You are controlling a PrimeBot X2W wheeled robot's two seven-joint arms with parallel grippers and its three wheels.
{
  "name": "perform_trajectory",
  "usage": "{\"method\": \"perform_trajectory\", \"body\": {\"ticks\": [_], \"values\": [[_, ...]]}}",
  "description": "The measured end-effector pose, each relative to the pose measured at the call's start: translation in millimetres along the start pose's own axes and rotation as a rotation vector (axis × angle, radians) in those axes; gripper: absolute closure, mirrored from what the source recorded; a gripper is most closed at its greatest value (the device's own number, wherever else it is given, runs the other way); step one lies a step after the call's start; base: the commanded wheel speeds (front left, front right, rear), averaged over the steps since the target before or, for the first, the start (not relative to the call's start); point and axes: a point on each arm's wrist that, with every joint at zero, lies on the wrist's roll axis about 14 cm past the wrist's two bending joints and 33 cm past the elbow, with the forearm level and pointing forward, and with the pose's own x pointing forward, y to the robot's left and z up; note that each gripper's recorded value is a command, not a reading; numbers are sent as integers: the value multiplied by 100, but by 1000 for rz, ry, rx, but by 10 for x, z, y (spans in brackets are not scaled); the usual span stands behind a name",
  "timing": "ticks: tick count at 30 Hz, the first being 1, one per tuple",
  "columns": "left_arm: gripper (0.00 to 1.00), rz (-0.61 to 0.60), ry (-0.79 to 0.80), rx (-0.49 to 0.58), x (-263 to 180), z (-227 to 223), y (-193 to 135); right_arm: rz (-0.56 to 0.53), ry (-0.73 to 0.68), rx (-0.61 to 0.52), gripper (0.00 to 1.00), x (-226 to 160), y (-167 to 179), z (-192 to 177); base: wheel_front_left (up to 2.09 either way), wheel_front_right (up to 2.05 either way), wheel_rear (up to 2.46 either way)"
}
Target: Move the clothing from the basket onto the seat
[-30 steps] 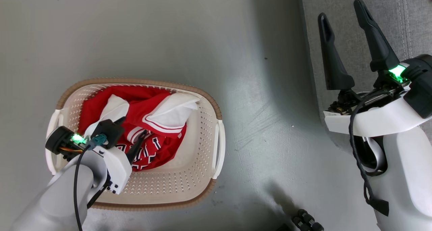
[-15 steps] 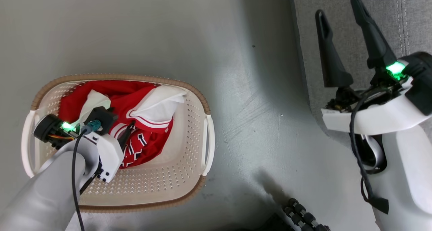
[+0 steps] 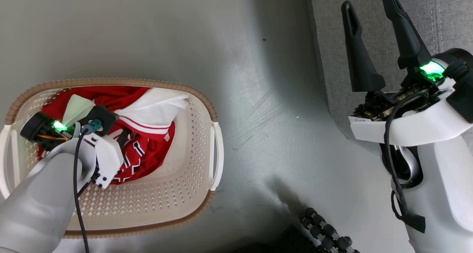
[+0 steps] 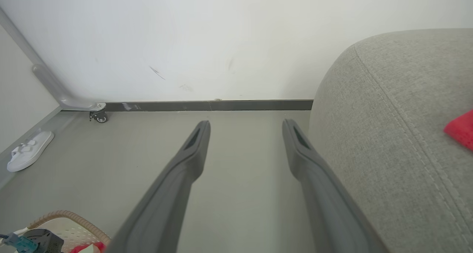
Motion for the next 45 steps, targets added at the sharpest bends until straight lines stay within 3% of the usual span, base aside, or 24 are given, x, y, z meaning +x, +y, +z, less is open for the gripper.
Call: {"method": "perform_trajectory", "body": {"ticks": [19, 20, 21, 22, 23, 24, 45], "values": [[0, -43, 52, 59, 110, -115, -134, -4, -8, -7, 0, 33, -36, 28, 0, 0, 0], [4, -44, 52, 59, 111, -113, -143, -4, -9, -7, 0, 34, -35, 30, 0, 0, 0], [22, -44, 53, 59, 111, -115, -146, -4, -9, -7, 0, 34, -34, 32, 0, 0, 0], [53, -44, 54, 59, 111, -115, -150, -4, -10, -7, 0, 34, -33, 34, 0, 0, 0], [73, -44, 55, 60, 109, -114, -149, -3, -10, -7, 0, 35, -32, 36, 0, 0, 0], [100, -43, 54, 60, 107, -114, -144, -3, -11, -6, 0, 36, -31, 39, 0, 0, 0], [100, -42, -60, 61, 41, 218, -201, -11, -68, -12, 0, 78, -64, 263, 0, 0, 0]]}}
